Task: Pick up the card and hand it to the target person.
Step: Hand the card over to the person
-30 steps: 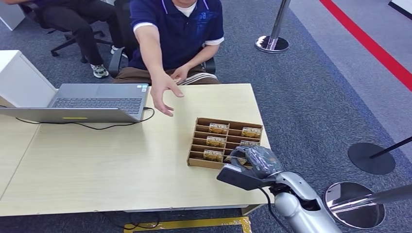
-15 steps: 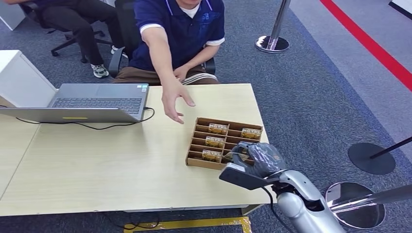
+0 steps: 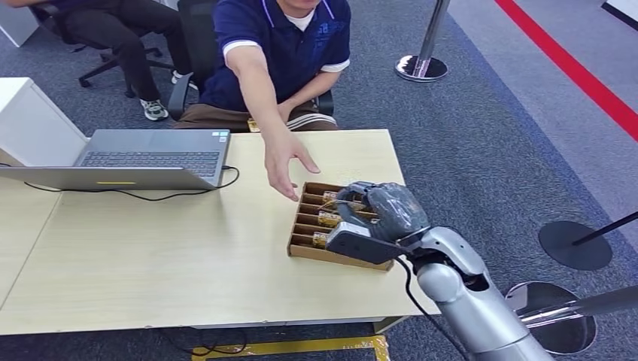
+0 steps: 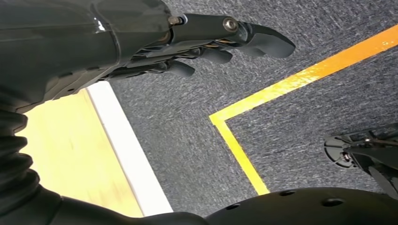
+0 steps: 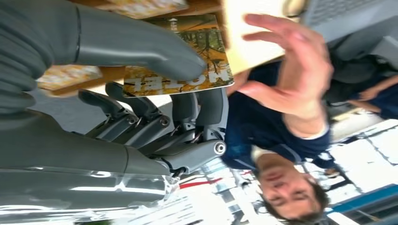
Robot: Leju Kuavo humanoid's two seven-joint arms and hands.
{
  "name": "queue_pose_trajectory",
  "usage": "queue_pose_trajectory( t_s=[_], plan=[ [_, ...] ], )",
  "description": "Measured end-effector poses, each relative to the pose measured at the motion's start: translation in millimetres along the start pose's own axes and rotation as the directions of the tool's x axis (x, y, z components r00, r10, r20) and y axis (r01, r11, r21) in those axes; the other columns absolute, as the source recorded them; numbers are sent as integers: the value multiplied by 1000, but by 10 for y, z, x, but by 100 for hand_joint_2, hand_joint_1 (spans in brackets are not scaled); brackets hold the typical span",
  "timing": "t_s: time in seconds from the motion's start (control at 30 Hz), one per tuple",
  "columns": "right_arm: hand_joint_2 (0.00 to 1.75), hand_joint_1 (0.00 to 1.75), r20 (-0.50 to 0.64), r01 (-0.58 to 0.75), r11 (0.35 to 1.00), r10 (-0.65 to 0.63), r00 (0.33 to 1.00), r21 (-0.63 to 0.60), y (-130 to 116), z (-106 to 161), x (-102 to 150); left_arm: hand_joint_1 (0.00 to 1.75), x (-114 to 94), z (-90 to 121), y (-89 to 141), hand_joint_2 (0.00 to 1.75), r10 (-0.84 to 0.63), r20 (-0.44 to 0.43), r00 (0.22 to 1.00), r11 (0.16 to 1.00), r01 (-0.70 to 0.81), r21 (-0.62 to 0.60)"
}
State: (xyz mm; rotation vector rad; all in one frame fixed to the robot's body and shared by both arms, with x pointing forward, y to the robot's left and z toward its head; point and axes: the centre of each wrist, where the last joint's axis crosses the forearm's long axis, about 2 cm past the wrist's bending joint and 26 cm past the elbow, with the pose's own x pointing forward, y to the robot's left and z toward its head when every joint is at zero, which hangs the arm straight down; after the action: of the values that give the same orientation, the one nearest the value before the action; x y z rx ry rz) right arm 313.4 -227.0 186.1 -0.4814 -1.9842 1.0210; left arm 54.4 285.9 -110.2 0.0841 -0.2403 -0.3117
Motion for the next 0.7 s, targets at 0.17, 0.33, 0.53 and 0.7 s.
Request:
queue_pose_trajectory(
  t_s=[0.17,0.33,0.53,0.7],
  plan=[
    [175,166,59,55,998,-54,997,-13,-32,-395,35,0,12,-1,2,175,-3,-5,1000,1000,3,1],
    [175,166,97,119,993,-116,988,-26,33,-711,91,0,31,-3,8,175,-17,-5,1000,1000,17,1],
    [175,166,101,173,984,-168,981,-36,166,-1027,168,0,55,-6,13,175,-22,-4,1000,1000,22,2],
    [175,166,81,199,980,-198,977,-11,295,-1165,218,0,62,-7,14,175,-22,-8,1000,1000,22,3]
  ],
)
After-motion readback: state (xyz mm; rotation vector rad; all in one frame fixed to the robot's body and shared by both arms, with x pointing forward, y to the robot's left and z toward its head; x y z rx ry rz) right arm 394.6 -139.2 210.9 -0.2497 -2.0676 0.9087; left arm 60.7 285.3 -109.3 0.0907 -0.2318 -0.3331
